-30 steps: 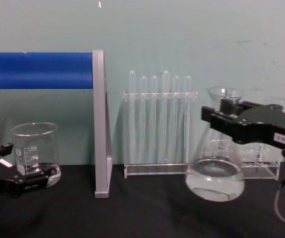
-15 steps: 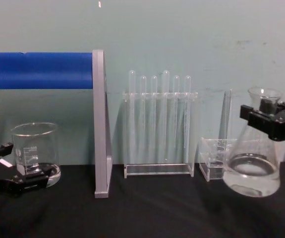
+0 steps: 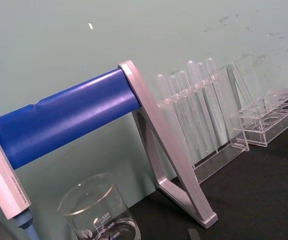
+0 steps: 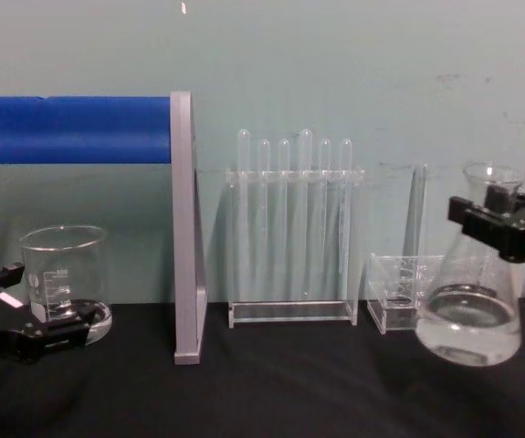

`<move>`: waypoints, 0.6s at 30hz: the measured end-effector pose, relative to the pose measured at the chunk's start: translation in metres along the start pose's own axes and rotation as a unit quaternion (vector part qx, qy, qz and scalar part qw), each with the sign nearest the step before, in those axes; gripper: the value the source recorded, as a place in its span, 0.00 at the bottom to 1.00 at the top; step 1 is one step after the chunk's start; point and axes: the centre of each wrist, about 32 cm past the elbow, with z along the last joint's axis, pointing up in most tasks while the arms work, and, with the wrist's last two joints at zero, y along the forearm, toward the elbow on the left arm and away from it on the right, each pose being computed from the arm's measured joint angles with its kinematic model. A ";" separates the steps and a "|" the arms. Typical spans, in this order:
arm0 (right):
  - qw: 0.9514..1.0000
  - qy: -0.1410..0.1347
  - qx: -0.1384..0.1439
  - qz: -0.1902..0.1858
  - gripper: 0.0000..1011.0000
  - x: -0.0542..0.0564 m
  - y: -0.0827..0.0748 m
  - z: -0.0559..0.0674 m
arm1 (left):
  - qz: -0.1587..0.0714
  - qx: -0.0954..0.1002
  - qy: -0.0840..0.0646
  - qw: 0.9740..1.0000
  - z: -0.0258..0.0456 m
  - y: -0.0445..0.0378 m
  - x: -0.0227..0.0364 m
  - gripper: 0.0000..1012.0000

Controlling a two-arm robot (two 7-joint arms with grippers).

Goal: Grasp the erlenmeyer flask with one hand, shake it three times, then place it back.

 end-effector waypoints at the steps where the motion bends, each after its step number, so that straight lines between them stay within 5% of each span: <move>1: 1.000 0.001 0.000 0.007 0.44 -0.003 0.001 0.000 | 0.000 0.000 0.000 1.000 0.0000 0.0000 0.0000 0.99; 10: 0.998 0.004 0.002 0.069 0.44 -0.026 0.012 0.001 | 0.000 0.000 0.000 1.000 0.0000 0.0000 0.0000 0.99; 18: 0.990 0.013 0.002 0.138 0.44 -0.051 0.021 0.001 | 0.000 0.000 0.000 1.000 0.0000 0.0000 0.0000 0.99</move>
